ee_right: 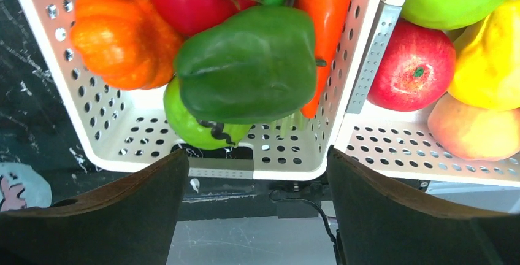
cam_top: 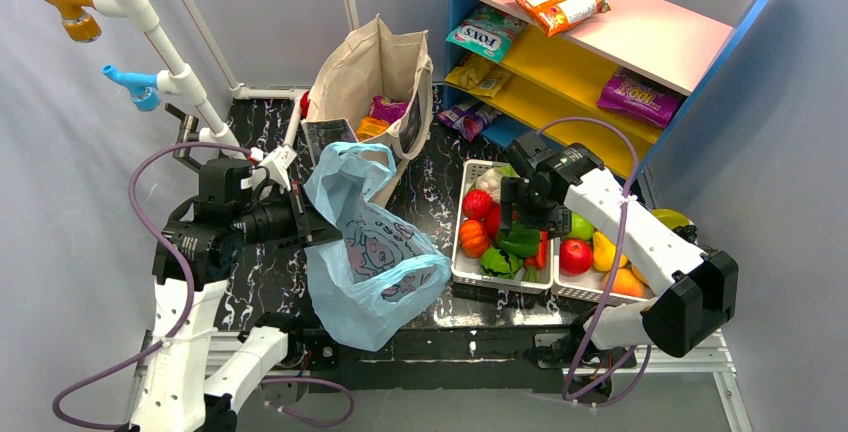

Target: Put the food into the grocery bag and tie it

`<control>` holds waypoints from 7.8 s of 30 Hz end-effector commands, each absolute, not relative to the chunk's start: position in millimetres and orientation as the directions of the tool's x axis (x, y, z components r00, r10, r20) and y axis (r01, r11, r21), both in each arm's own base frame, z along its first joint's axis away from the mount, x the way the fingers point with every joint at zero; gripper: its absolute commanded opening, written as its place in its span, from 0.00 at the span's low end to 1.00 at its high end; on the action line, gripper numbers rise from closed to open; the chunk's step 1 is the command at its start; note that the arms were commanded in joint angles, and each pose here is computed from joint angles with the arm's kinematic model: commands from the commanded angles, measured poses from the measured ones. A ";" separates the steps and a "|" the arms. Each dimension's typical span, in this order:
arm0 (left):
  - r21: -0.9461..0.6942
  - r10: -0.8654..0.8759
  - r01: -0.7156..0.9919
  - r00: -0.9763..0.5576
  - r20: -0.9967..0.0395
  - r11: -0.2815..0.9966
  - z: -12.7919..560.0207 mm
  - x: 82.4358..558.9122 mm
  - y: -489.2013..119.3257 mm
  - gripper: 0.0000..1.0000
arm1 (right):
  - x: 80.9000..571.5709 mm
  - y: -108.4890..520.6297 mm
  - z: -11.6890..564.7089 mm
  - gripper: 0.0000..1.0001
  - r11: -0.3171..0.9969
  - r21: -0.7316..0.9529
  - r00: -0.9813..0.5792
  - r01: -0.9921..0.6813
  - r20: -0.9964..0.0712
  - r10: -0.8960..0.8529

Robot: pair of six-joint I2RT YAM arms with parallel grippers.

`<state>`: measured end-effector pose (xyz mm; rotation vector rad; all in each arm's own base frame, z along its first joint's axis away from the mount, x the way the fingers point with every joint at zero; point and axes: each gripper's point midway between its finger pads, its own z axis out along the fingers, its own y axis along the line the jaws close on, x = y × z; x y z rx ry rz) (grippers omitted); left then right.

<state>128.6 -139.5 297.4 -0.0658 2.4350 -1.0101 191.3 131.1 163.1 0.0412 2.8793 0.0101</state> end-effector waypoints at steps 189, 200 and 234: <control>-0.716 -0.189 0.172 -0.900 -0.394 0.676 304.5 132.2 -153.4 0.00 | 234.0 209.3 276.1 0.89 0.922 0.295 -0.728 -0.249 -0.685 0.022; -0.709 -0.188 0.173 -0.896 -0.401 0.684 305.6 129.9 -151.3 0.00 | 259.1 182.0 229.3 0.87 0.959 0.280 -0.829 -0.036 -0.544 0.128; -0.679 -0.184 0.170 -0.890 -0.417 0.714 302.3 126.8 -144.8 0.00 | 253.7 162.4 107.7 0.39 0.978 0.195 -0.938 0.069 -0.322 0.130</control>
